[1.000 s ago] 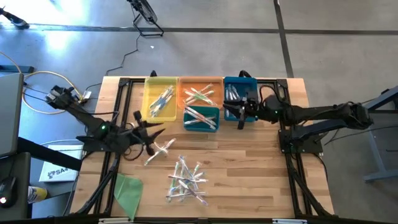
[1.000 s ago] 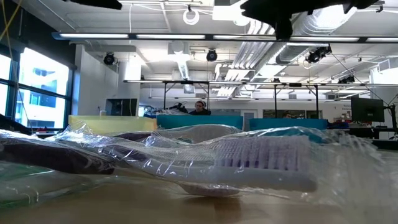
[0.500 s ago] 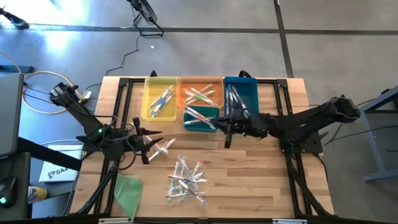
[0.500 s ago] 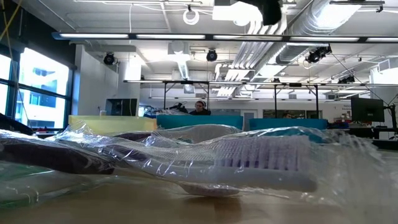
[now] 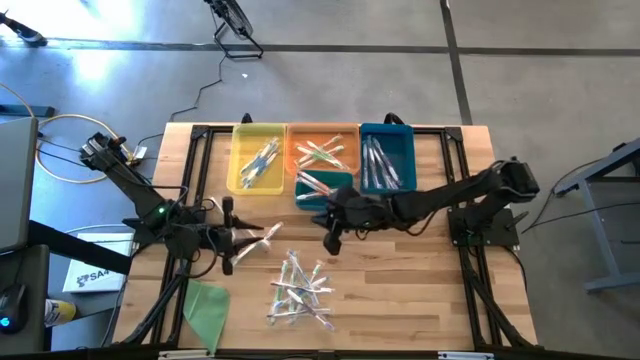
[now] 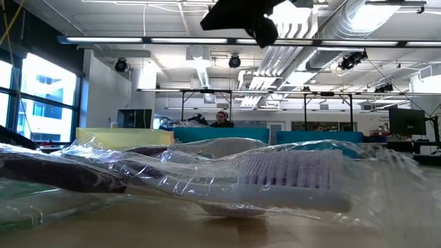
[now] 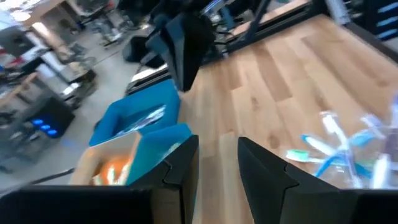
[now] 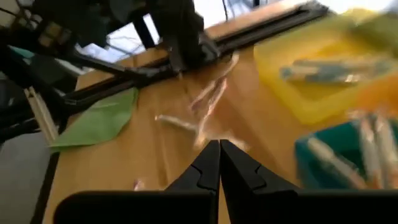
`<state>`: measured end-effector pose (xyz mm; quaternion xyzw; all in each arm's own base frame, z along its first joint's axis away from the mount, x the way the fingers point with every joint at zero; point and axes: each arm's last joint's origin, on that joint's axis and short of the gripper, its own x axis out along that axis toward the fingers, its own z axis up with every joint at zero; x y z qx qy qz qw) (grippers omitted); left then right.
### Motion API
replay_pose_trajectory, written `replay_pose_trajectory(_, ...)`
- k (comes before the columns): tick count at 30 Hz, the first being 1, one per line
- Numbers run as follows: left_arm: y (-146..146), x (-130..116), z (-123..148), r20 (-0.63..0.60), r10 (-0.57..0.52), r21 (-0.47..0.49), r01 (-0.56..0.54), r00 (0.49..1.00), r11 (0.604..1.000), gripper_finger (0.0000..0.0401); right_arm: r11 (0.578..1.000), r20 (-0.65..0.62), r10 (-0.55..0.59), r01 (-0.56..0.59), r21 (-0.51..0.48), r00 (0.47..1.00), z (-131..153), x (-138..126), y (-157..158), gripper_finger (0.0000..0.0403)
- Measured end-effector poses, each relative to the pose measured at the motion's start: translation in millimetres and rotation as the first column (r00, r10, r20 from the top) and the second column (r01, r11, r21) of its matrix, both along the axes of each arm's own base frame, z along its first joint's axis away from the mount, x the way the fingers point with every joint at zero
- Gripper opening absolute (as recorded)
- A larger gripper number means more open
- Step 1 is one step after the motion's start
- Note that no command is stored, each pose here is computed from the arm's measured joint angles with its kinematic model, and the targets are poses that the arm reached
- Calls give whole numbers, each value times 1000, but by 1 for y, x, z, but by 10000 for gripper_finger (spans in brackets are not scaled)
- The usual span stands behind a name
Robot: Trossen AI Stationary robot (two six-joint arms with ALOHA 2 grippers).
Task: Pick & Place Toothbrushes
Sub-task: Put the blue toothbrush into the yellow bin
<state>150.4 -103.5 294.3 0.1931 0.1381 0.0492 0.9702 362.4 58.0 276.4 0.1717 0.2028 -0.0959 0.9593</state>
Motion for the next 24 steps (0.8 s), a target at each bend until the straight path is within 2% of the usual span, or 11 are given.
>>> replay_pose_trajectory(2, -1, 0, 0, -11, -42, -12, 42, 999, 999, 106, 998, -21, 25, -24, 50, 999, -7, 3, 3, 3)
replay_pose_trajectory(5, -3, 0, -1, -25, -88, -23, 88, 996, 996, 106, 996, -60, 67, -63, 69, 996, -18, 7, 7, 3)
replay_pose_trajectory(12, -3, 0, -1, -29, -93, -21, 92, 995, 996, 106, 975, -123, 195, -178, 135, 973, -46, 18, 17, 3)
replay_pose_trajectory(18, -3, 0, -1, -30, -93, -21, 92, 995, 996, 106, 971, -117, 207, -190, 143, 971, -70, 32, 20, 5)
replay_pose_trajectory(21, -2, 0, -1, -29, -89, -19, 88, 996, 996, 106, 969, -125, 219, -201, 140, 968, -79, 36, 21, 19)
replay_pose_trajectory(24, -2, 0, -1, -27, -83, -18, 83, 996, 996, 106, 966, -148, 231, -208, 151, 962, -88, 38, 22, 54)
